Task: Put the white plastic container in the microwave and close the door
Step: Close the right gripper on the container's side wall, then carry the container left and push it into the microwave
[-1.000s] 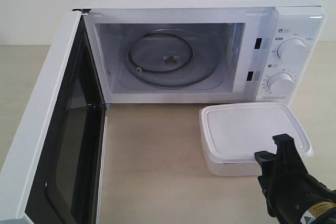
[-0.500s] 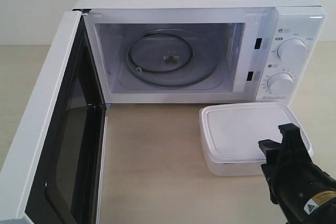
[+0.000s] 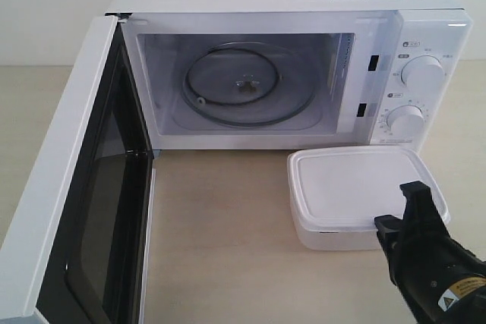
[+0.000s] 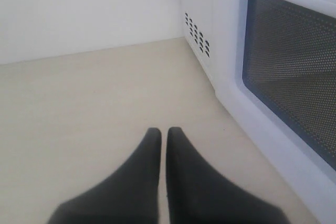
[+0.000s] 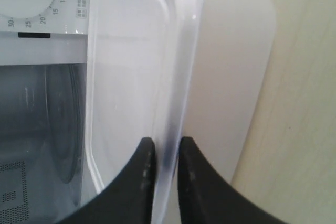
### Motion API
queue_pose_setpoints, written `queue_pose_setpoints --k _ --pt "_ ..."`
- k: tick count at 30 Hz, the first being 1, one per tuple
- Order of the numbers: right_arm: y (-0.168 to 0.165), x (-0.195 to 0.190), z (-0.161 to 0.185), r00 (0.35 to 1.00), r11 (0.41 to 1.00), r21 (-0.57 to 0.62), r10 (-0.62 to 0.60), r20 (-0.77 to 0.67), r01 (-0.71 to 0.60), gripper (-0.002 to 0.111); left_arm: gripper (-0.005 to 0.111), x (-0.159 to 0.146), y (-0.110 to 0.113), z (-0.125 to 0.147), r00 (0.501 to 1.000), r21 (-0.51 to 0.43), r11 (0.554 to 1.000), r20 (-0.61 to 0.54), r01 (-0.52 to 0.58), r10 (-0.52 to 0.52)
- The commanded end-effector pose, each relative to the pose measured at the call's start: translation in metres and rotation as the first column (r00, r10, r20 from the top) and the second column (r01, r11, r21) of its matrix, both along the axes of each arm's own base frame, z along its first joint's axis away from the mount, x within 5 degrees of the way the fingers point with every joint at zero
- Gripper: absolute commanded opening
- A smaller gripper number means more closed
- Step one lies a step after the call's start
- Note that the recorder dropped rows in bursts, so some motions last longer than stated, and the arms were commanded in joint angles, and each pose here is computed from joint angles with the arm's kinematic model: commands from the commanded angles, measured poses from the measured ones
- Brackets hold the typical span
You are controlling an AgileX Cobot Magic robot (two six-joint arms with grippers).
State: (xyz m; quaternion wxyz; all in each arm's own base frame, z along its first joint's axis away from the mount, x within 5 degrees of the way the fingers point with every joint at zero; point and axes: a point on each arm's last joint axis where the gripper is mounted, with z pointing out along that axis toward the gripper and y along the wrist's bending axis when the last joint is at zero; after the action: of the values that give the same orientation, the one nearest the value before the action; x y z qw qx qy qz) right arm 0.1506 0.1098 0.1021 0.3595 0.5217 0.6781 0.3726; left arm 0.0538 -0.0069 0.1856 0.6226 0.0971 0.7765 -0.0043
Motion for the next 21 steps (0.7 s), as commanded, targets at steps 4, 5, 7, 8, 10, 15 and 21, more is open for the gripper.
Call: queue_pose_setpoints --k 4,5,7,8,10,15,21 --pt "0.003 0.001 0.002 0.997 0.998 -0.027 0.065 0.040 -0.064 0.000 0.004 0.000 0.000 -0.001 1.000 0.003 1.000 0.000 -0.003 0.003" --pt "0.004 0.000 0.002 0.996 0.997 -0.027 0.078 0.040 -0.077 0.000 0.004 0.000 0.000 -0.001 1.000 0.003 1.000 0.000 -0.003 0.003" --pt "0.006 0.000 0.002 0.994 0.995 -0.024 0.099 0.043 -0.098 0.000 0.004 0.000 0.000 -0.001 1.000 0.003 1.000 0.000 -0.003 0.003" --pt "0.007 0.000 0.003 0.992 0.993 -0.024 0.113 0.051 -0.111 0.000 0.004 0.000 0.000 -0.001 1.000 0.003 1.000 0.000 -0.003 0.003" --pt "0.007 -0.001 0.004 0.988 0.991 -0.016 0.134 0.072 -0.133 0.000 0.004 0.000 0.000 -0.001 1.000 0.003 1.000 0.000 -0.003 0.003" --pt "0.007 -0.007 0.008 0.973 0.979 0.023 0.197 0.117 -0.201 0.000 0.004 0.000 0.000 -0.001 1.000 0.003 1.000 0.000 -0.003 0.003" --pt "0.014 -0.010 0.008 0.949 0.954 0.027 0.293 0.115 -0.297 0.000 0.004 0.000 0.000 -0.001 1.000 0.003 1.000 0.000 -0.003 0.003"
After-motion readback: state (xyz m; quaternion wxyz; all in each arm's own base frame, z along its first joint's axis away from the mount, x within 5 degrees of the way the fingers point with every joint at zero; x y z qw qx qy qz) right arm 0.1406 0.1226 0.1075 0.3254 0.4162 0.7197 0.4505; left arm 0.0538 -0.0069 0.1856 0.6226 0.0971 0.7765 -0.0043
